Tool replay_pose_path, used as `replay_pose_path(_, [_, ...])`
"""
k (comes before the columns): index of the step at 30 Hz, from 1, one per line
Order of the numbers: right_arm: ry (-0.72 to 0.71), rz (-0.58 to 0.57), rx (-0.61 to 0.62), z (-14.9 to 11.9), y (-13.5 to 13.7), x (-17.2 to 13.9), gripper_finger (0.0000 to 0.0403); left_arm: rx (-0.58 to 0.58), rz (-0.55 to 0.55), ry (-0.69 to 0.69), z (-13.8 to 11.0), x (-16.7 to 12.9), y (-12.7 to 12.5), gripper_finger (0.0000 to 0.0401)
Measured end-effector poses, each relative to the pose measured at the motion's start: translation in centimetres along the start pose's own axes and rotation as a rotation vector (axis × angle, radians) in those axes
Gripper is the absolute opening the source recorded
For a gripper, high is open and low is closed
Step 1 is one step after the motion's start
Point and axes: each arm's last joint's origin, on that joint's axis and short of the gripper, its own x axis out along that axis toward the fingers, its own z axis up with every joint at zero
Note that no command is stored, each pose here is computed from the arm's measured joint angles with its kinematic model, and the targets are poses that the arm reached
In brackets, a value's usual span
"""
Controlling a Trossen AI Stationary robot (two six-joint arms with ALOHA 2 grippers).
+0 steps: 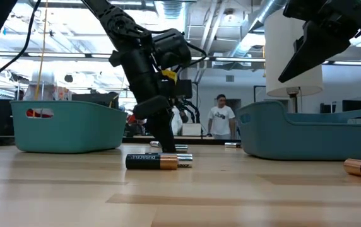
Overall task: Sort batteries
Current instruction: Put the silver battery into the green bin
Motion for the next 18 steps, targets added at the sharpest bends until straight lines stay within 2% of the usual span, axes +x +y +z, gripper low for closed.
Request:
replay_pose_path(6, [-0.004, -0.002, 0.002, 0.03, 0.00, 0.00, 0.0207, 0.005, 0.000, 0.017, -0.21, 0.29, -0.05, 0.0041])
replay_pose_path(18, [-0.010, -0.010, 0.003, 0.06, -0.03, 0.01, 0.0207, 0.024, 0.004, -0.036, 0.31, -0.47, -0.24, 0.0041])
